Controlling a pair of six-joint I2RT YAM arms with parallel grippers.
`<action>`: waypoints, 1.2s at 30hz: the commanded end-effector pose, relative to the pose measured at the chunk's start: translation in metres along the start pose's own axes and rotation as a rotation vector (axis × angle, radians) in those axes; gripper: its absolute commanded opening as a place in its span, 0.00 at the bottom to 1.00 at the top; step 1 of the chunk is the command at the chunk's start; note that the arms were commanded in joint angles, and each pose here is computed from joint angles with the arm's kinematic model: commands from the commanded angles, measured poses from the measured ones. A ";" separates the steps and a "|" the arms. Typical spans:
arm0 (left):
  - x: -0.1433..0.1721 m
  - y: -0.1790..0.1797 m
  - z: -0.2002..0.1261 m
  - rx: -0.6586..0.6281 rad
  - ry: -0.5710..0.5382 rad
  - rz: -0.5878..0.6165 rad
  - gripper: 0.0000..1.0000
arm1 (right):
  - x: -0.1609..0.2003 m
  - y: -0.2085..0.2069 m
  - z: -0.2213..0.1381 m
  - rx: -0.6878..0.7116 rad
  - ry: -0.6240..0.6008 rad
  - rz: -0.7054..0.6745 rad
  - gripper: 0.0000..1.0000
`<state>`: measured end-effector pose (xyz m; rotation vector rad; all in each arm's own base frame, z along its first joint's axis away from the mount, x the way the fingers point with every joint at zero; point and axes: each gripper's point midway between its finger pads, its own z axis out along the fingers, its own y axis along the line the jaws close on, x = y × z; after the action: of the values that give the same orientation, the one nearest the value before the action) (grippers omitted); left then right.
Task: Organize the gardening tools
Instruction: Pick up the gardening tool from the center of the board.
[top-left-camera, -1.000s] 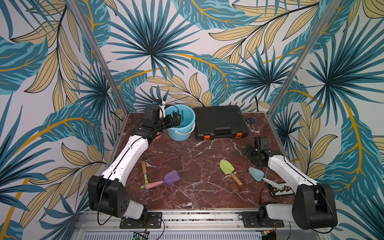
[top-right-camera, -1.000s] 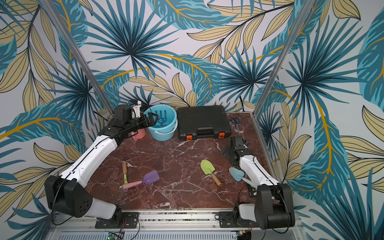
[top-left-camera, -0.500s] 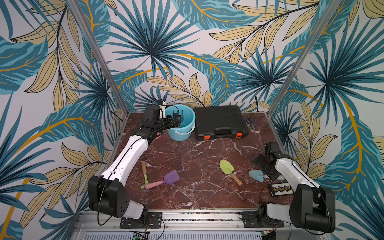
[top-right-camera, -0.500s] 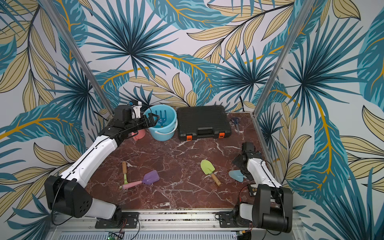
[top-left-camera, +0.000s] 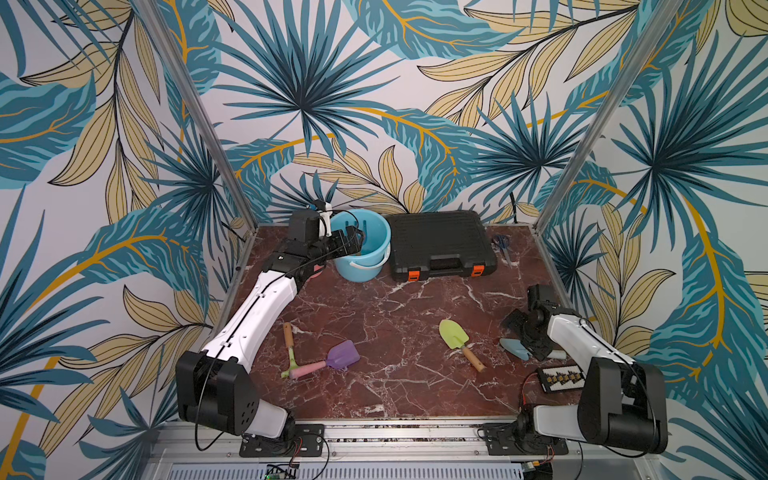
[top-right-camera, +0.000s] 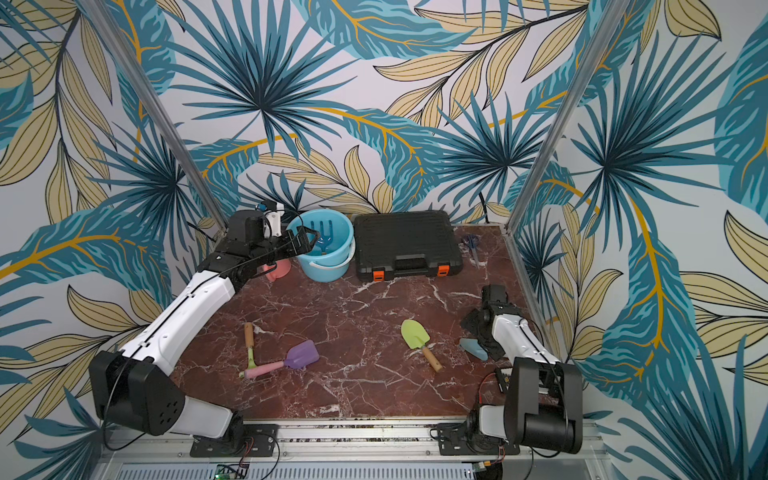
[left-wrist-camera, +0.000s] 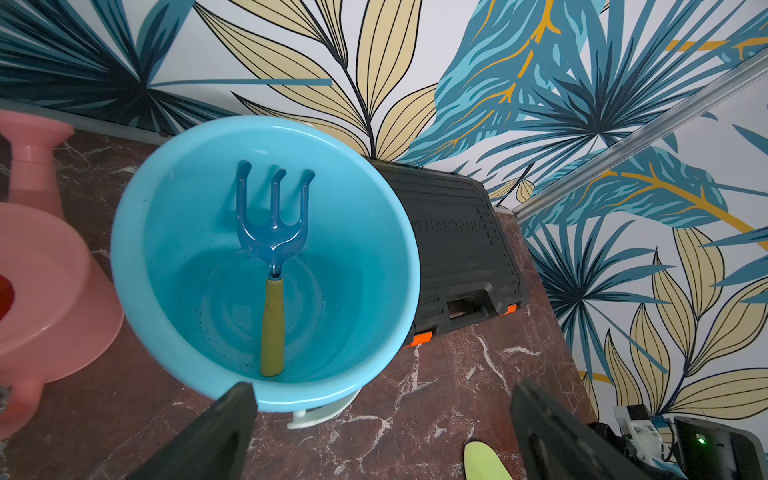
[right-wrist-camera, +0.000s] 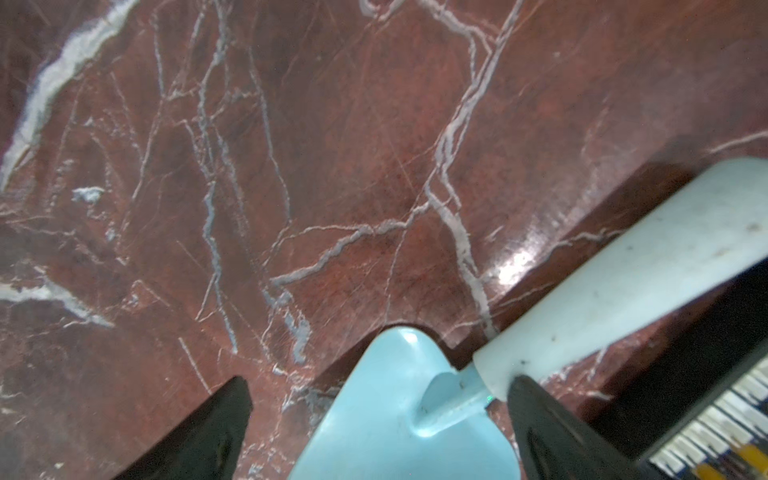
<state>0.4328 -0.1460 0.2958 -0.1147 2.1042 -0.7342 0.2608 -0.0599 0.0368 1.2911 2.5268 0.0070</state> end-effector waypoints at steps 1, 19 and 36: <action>-0.004 0.000 -0.003 0.002 -0.016 0.003 1.00 | 0.040 0.040 0.014 -0.205 0.169 0.055 0.99; 0.000 0.002 -0.008 -0.008 -0.017 0.012 1.00 | 0.010 0.074 -0.041 -0.109 -0.031 -0.159 1.00; -0.002 0.003 -0.021 -0.028 -0.032 0.034 1.00 | -0.061 0.079 0.011 -0.102 -0.002 -0.192 1.00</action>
<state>0.4241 -0.1405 0.3000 -0.1129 2.0916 -0.7082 0.3359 -0.0698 0.0529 1.0934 2.6004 -0.0003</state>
